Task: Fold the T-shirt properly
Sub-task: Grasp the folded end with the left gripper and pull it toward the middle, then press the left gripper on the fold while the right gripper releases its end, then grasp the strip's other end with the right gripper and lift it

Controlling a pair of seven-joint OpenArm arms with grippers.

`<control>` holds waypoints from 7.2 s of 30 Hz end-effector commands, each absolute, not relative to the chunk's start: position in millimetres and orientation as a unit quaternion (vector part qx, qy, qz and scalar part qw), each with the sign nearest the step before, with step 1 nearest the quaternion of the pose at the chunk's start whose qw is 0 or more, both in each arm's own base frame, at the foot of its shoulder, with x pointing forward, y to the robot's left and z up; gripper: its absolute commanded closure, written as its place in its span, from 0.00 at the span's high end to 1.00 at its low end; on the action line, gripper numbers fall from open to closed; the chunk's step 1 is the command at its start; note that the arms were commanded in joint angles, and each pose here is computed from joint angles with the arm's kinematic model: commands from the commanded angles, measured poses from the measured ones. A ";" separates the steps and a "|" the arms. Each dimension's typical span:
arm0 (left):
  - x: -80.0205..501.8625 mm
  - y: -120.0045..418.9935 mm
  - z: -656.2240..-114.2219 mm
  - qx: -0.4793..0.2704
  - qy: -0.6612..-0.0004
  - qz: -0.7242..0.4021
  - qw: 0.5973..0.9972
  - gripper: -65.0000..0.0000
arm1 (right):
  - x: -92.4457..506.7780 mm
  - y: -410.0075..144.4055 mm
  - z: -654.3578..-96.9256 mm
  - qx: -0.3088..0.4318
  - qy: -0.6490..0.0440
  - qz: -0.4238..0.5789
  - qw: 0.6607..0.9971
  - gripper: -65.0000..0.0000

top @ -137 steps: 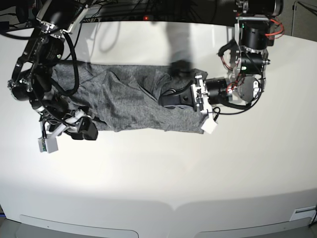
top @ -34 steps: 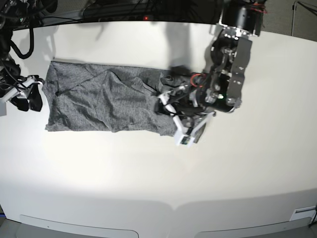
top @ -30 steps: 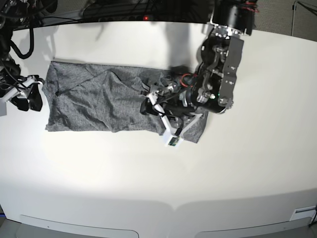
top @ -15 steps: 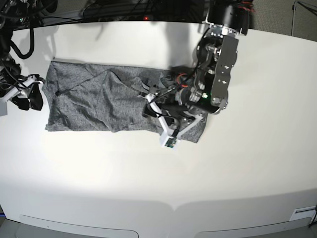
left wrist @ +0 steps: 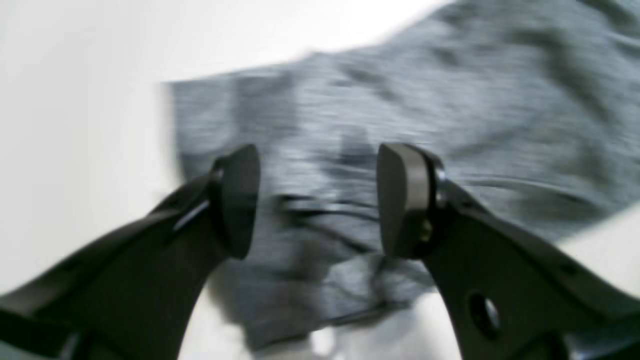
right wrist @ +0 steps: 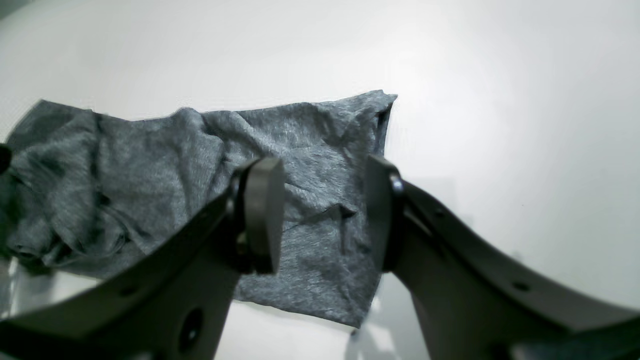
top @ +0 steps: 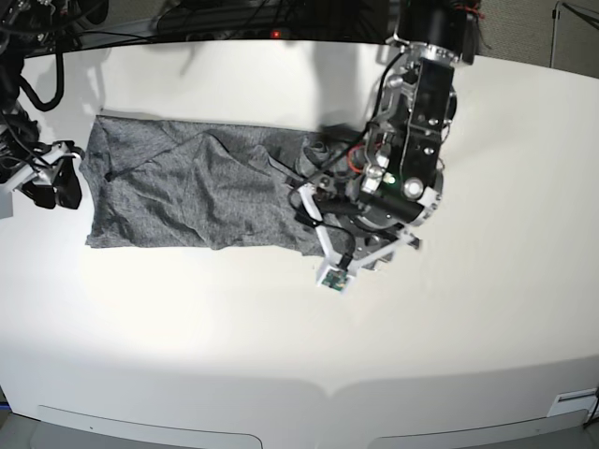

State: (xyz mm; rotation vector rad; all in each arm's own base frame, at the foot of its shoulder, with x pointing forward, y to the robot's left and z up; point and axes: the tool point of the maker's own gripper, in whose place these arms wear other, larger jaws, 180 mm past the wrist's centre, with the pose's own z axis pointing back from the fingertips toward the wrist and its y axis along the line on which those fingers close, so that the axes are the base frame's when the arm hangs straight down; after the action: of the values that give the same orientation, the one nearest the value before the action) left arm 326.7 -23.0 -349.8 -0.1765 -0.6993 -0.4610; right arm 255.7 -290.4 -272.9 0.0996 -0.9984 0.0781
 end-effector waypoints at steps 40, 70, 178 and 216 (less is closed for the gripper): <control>314.2 -24.8 -377.8 -0.122 -0.356 -0.186 0.908 0.47 | 257.2 -280.8 -260.7 0.075 -0.487 0.049 0.869 0.41; 309.0 -64.5 -365.8 -0.218 -0.356 -0.153 0.896 0.00 | 258.0 -279.6 -259.1 0.079 -0.491 0.049 0.866 0.41; 291.2 -12.0 -400.6 -0.092 -0.329 -0.323 0.883 0.40 | 326.8 -170.8 -354.8 0.332 -0.340 0.018 0.879 0.00; 263.7 144.9 -396.1 0.191 -0.231 -0.262 0.917 0.40 | 337.9 68.8 -304.9 0.432 -0.329 0.223 0.809 0.01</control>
State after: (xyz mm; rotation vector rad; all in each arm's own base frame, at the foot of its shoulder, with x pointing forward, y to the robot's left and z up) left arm 253.3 143.1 -406.9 0.3748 -0.4298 -0.5497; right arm 326.7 60.8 -328.1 0.8848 -0.6315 0.4662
